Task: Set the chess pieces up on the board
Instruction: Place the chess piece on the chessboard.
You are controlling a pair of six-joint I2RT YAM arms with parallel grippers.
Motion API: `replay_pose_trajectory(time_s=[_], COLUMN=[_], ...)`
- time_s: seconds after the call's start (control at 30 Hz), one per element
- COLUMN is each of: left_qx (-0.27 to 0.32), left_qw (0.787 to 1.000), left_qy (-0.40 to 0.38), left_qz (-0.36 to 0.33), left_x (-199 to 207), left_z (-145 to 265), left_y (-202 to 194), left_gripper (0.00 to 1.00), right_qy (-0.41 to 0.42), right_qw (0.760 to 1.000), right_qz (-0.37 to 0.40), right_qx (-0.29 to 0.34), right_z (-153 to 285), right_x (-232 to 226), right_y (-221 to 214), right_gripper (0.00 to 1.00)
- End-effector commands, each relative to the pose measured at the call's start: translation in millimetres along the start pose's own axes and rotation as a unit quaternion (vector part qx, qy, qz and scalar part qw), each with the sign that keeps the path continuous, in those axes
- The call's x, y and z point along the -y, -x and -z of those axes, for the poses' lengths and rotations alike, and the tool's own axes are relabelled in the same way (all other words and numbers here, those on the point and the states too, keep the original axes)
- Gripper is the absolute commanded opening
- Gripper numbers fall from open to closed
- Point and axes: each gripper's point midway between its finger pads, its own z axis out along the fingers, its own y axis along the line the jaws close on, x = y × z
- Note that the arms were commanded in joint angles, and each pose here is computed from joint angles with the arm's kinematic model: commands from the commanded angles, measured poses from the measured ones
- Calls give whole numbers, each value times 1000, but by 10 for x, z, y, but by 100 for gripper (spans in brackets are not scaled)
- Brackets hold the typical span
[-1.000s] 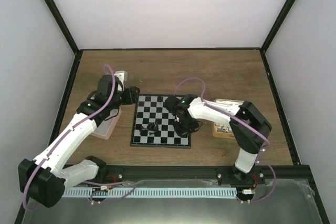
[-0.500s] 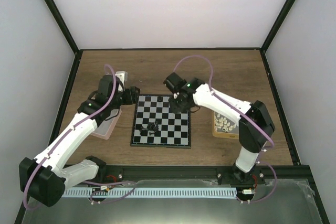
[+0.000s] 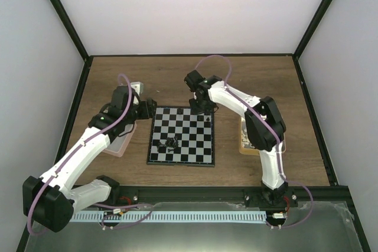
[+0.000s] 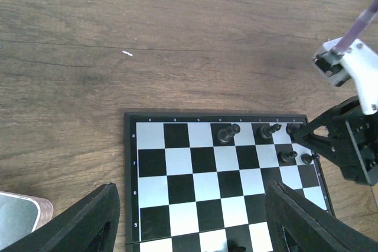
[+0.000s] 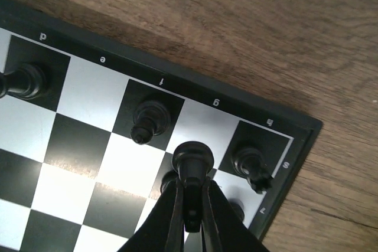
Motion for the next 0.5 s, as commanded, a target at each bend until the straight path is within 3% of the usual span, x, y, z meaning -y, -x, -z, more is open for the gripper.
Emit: replay_pose_trajectory(time_s=[0.0,0.47], left_qx=[2,-5], left_qw=[1000,1000], left_qy=[2,-3], left_qz=[1,2], left_x=[-28,-21], left_z=[-25,-61], left_y=[-10,-54], left_gripper=[69,69], right_qy=[6,-22], right_qw=[1000,1000], right_qz=[11,14], right_qx=[8,-17], right_z=[-14,-222], right_x=[-24,59], right_y=[139,45], right_gripper=[1,6])
